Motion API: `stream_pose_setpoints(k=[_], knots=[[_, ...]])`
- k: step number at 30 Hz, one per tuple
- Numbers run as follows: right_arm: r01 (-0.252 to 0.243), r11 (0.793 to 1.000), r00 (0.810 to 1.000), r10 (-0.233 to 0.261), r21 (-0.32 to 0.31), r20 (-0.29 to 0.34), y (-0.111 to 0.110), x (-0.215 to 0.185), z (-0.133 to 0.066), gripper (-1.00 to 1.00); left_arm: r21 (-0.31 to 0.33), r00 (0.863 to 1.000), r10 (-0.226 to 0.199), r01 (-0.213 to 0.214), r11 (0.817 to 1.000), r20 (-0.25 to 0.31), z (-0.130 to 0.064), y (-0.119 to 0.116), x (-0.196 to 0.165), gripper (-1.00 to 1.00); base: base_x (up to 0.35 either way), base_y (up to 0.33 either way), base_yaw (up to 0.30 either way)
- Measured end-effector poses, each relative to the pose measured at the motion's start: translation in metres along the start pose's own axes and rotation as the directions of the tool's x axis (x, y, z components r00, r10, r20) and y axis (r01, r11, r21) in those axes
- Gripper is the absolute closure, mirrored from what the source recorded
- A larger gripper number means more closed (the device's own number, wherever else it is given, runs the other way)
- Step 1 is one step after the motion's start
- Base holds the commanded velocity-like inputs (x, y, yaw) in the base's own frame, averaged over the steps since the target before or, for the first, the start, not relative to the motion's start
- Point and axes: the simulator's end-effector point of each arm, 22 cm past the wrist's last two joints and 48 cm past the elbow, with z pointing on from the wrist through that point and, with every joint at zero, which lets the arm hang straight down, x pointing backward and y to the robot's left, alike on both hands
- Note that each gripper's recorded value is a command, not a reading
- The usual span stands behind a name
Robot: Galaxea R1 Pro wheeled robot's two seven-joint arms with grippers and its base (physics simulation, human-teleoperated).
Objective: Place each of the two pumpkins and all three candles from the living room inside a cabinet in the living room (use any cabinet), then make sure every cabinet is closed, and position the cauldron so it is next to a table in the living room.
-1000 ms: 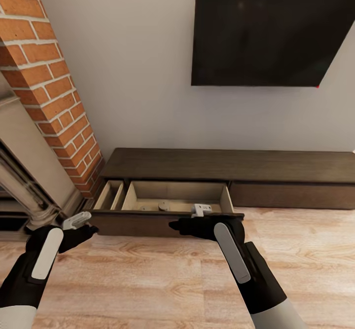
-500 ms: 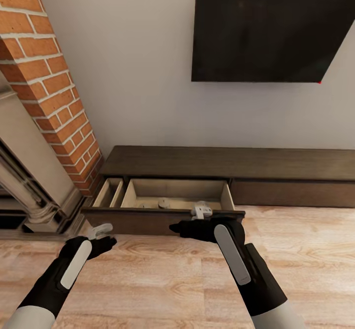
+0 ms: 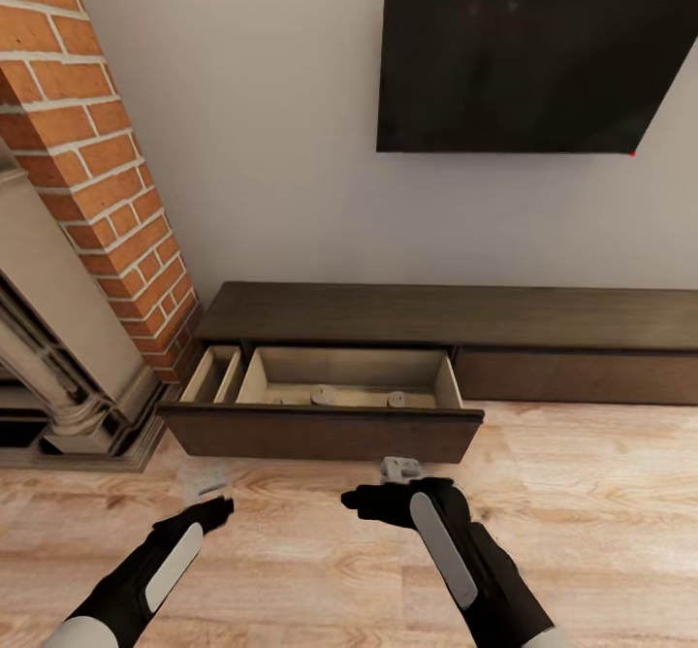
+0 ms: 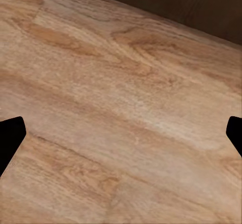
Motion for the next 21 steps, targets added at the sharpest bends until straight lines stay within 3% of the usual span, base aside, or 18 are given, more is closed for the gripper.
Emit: stream_pose_setpoints(k=[5,10,16,21], knots=[[0.044,0.996,0.999,-0.046,0.076,0.024,-0.021,0.027,0.037,-1.00,0.001,1.000,0.019,-0.019,1.000,0.025,0.009,-0.003,0.007,-1.00,0.000,0.000,0.000],[0.097,0.989,0.989,-0.108,0.110,0.101,-0.026,0.044,0.066,-1.00,-0.002,0.997,0.017,-0.017,1.000,0.080,0.018,-0.004,0.009,-1.00,0.000,0.000,0.000],[0.058,0.987,0.964,-0.094,0.151,0.248,-0.051,0.043,0.085,-1.00,0.002,0.987,0.041,-0.042,0.999,0.154,0.028,-0.009,0.015,-1.00,0.000,0.000,0.000],[0.009,0.983,0.924,-0.078,0.182,0.375,-0.075,0.039,0.091,-1.00,0.009,0.978,0.047,-0.049,0.999,0.203,0.035,-0.014,0.016,-1.00,0.000,0.000,0.000]])
